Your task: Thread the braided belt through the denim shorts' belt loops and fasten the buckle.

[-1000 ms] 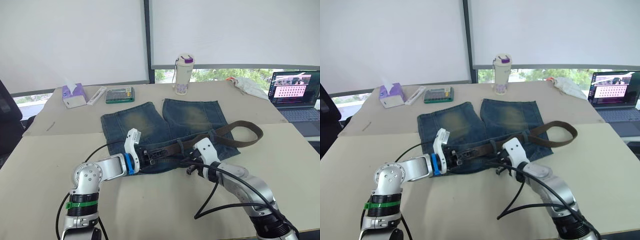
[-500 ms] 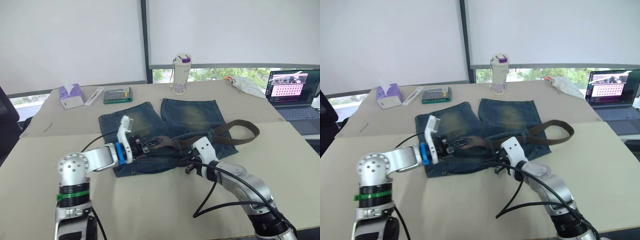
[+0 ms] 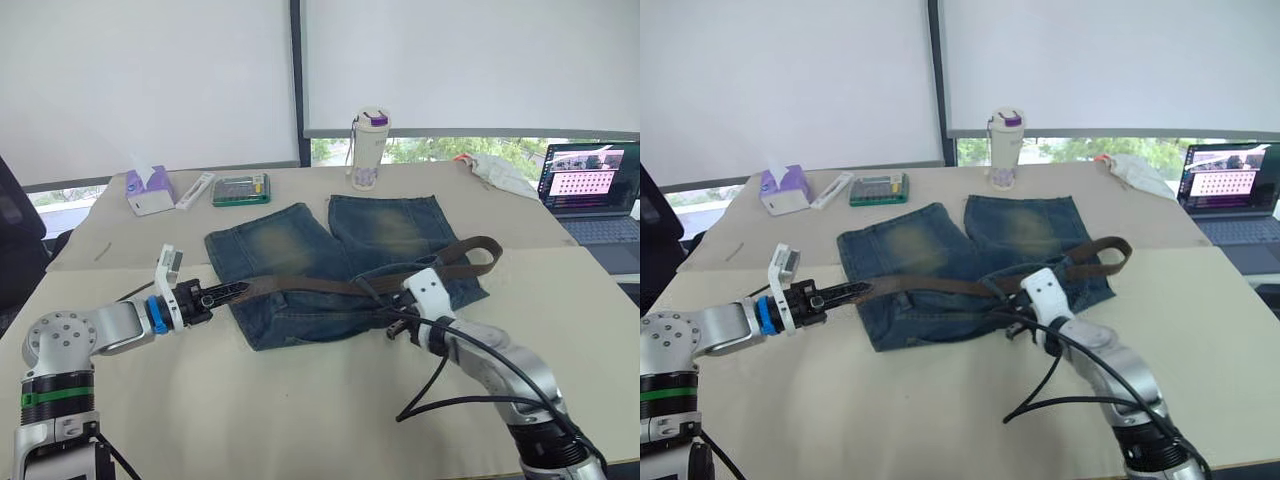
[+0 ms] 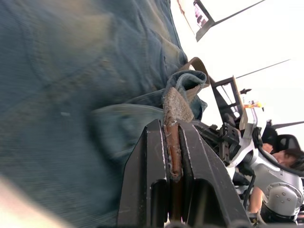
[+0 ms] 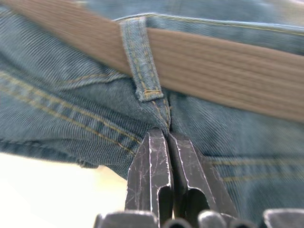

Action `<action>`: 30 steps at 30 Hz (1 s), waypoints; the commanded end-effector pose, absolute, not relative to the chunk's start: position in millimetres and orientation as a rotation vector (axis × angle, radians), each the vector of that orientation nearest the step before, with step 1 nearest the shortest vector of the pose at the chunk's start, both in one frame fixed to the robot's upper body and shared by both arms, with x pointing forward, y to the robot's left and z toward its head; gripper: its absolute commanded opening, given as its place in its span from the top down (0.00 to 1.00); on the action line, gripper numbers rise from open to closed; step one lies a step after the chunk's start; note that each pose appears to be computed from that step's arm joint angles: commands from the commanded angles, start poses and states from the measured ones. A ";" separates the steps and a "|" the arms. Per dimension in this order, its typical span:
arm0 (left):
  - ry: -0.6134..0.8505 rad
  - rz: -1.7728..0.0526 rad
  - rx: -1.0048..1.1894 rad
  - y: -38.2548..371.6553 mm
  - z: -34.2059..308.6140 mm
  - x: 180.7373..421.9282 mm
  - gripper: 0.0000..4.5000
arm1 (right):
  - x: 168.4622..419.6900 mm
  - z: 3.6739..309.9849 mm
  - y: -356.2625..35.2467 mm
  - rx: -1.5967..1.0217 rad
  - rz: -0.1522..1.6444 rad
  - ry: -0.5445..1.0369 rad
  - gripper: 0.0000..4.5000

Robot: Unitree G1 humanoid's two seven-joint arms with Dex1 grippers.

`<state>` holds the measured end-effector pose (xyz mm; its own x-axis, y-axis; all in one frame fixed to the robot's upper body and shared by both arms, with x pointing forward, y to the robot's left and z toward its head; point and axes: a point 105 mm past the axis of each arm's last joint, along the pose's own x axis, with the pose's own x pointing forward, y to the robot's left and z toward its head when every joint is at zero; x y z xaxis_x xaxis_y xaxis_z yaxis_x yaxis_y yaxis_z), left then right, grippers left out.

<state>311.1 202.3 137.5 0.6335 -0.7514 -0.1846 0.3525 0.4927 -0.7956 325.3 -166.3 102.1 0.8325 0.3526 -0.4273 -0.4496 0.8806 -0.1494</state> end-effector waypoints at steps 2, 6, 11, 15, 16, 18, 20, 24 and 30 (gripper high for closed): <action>0.453 -0.710 -0.815 217.6 158.7 315.8 0.98 | 315.2 109.8 -200.2 -0.284 0.353 0.432 1.00; 0.460 -0.801 -0.836 197.1 163.2 313.0 1.00 | 294.8 126.6 -180.4 -0.231 0.544 0.398 0.84; 0.468 -0.957 -0.858 148.9 166.9 305.4 1.00 | 279.1 163.4 -149.8 -0.055 0.721 0.283 0.47; 0.418 -1.084 -0.923 107.6 180.7 300.8 1.00 | 259.8 179.4 -98.7 0.132 0.942 0.232 0.32; 0.415 -1.098 -0.931 103.2 182.5 299.6 1.00 | 261.1 178.5 -92.8 0.153 0.944 0.235 0.32; 0.416 -1.115 -0.937 96.8 184.7 297.9 1.00 | 266.1 175.0 -83.5 0.192 0.932 0.249 0.32; 0.413 -1.131 -0.945 93.1 187.5 296.9 1.00 | 272.1 173.6 -75.2 0.235 0.920 0.250 0.32; 0.443 -1.146 -0.921 90.4 184.5 293.4 1.00 | 281.3 183.5 -63.1 0.351 0.919 0.202 0.32; 0.476 -1.139 -0.865 94.2 174.8 289.4 1.00 | 285.9 192.5 -55.9 0.436 0.933 0.179 0.37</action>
